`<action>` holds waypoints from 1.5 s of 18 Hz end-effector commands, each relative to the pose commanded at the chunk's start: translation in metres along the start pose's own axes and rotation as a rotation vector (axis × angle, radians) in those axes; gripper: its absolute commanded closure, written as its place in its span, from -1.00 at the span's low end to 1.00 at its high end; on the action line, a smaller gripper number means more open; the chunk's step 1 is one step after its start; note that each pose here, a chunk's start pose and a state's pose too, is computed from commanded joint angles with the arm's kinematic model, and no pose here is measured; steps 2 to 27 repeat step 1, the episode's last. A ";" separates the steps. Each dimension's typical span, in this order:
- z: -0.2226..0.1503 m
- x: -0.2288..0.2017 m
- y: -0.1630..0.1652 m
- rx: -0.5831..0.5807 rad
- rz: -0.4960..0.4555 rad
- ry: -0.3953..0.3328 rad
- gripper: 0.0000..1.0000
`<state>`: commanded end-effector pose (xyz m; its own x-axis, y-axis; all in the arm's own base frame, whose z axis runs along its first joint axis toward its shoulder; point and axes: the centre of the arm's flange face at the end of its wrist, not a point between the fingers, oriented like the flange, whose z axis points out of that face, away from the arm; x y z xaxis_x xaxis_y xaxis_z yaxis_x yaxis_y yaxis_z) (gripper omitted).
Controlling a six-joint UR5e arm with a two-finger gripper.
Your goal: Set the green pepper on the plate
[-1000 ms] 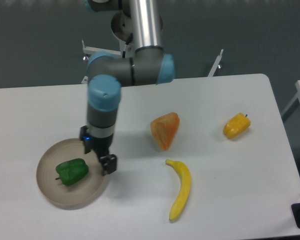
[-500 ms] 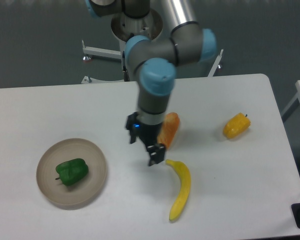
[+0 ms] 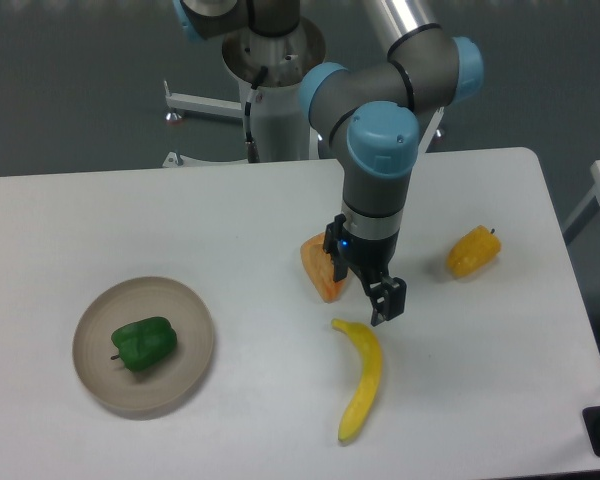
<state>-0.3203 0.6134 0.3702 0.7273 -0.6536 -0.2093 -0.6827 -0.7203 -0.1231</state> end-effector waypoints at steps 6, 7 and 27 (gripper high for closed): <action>0.003 -0.001 0.001 -0.002 -0.003 0.004 -1.00; 0.003 -0.001 0.001 -0.002 -0.003 0.004 -1.00; 0.003 -0.001 0.001 -0.002 -0.003 0.004 -1.00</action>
